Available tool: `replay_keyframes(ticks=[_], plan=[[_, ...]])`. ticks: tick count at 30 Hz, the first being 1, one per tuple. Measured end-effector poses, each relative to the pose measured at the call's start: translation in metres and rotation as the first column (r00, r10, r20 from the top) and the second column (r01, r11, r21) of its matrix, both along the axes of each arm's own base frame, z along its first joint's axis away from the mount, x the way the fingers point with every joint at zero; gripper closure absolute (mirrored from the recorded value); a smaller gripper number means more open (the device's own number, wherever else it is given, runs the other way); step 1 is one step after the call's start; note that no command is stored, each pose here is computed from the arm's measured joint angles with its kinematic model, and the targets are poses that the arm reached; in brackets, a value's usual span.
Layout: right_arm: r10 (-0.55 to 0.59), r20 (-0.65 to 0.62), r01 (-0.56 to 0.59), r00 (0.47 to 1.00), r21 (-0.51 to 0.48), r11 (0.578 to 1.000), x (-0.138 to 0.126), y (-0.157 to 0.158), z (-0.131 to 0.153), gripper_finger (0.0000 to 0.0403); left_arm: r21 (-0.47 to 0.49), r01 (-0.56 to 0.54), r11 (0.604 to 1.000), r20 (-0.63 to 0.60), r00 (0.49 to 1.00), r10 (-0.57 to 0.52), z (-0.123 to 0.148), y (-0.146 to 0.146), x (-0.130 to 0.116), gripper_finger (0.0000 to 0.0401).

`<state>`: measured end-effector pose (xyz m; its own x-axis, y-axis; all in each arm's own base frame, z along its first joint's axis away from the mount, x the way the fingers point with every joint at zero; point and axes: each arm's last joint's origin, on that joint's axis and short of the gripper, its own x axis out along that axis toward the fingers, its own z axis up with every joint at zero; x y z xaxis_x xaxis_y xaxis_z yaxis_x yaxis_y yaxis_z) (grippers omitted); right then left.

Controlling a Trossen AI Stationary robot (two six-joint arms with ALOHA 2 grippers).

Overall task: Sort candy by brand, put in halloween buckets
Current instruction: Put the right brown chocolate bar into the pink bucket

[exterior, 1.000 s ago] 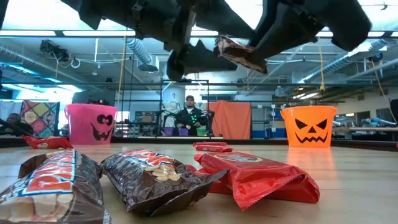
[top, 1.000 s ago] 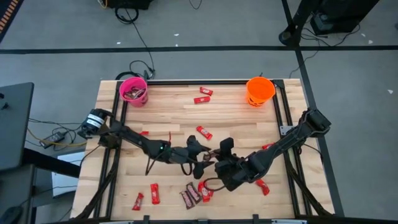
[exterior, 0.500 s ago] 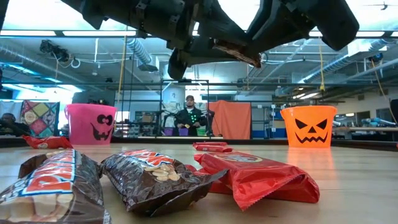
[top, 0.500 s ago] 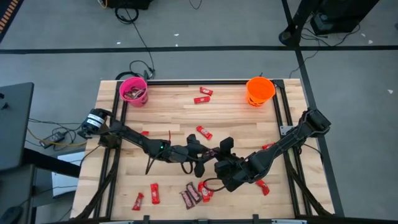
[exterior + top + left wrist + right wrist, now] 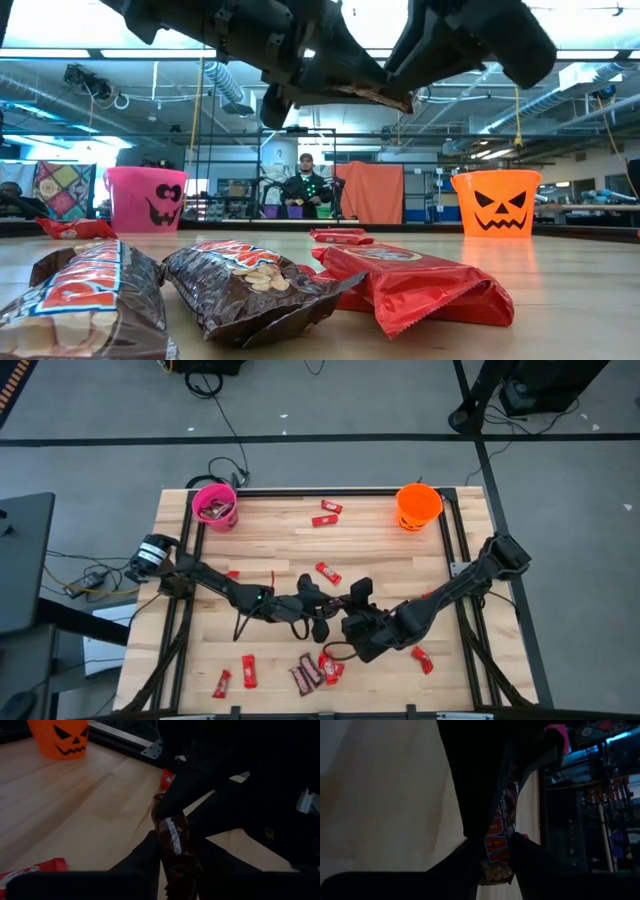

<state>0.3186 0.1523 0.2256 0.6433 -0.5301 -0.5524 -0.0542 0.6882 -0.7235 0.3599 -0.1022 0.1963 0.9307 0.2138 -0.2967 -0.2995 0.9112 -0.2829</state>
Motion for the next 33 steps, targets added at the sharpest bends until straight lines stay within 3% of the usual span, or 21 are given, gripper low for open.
replay_keyframes(ticks=[12,21,24,28,33], plan=[[-0.149,0.068,0.143,0.987,0.080,0.986,0.014,-0.029,0.000,0.0282,0.065,-0.140,0.988,-0.062,0.988,0.144,0.021,0.022,-0.014,0.0308],[-0.214,0.014,0.202,0.977,0.271,0.941,0.022,-0.056,-0.006,0.0233,0.054,-0.250,0.967,-0.203,0.945,0.256,0.006,0.034,-0.022,0.0308],[-0.223,-0.001,0.214,0.975,0.297,0.931,0.021,-0.062,-0.017,0.0215,0.071,-0.299,0.952,-0.266,0.914,0.307,0.004,0.039,-0.030,0.0308],[-0.213,-0.009,0.202,0.977,0.353,0.913,0.015,-0.068,-0.043,0.0201,0.154,-0.357,0.921,-0.394,0.833,0.388,0.002,0.051,-0.049,0.0308],[-0.171,0.017,0.138,0.985,0.514,0.846,0.006,-0.069,-0.071,0.0201,0.205,-0.430,0.879,-0.481,0.738,0.473,0.018,0.080,-0.073,0.0309]])
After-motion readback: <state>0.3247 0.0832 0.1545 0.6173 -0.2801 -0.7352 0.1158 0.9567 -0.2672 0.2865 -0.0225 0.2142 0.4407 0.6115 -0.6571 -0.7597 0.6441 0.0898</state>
